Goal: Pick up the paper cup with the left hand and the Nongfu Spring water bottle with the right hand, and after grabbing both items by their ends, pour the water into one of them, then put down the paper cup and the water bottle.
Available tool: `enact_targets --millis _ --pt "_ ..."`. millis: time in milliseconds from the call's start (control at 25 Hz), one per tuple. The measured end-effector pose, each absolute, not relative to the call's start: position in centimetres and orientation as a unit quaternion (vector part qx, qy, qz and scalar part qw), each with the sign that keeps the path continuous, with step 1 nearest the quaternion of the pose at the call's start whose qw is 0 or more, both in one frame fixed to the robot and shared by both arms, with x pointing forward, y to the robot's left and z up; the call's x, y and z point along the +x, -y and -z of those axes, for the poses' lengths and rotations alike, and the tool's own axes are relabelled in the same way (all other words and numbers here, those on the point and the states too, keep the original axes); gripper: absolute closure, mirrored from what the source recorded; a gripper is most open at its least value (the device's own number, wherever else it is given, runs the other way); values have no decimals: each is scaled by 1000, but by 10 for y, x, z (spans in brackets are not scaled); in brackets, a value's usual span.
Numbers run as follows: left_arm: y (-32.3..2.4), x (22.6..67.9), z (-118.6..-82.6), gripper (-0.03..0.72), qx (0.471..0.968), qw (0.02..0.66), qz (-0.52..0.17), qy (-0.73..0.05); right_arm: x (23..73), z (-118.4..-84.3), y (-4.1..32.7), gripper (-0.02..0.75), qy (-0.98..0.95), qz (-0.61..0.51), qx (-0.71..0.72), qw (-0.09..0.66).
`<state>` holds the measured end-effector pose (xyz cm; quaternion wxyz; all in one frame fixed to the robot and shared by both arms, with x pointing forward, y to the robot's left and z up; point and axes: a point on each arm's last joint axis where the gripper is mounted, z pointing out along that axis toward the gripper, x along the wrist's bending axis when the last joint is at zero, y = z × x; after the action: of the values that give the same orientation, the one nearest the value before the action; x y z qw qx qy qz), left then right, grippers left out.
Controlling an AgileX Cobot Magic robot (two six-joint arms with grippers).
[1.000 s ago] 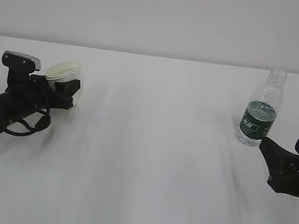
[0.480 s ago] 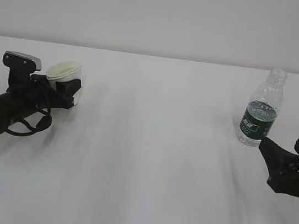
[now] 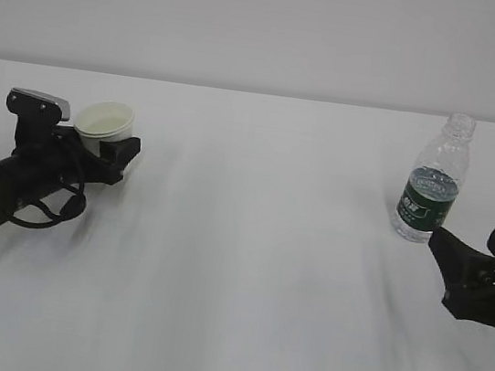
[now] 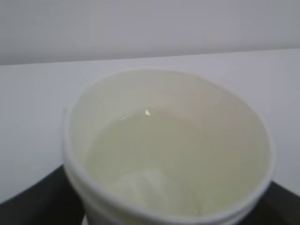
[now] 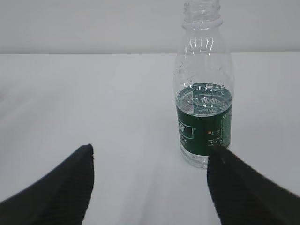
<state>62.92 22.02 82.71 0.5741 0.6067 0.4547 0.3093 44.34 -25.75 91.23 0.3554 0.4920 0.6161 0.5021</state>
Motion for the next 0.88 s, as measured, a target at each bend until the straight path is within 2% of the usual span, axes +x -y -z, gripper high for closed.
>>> enact_targets --millis 320,880 --pt "-220 629 -827 5 609 574 -307 -453 443 -912 257 175 -616 -502 493 355" --pt "-223 605 -833 -2 620 561 -293 -463 443 -912 257 175 -616 -502 493 355"
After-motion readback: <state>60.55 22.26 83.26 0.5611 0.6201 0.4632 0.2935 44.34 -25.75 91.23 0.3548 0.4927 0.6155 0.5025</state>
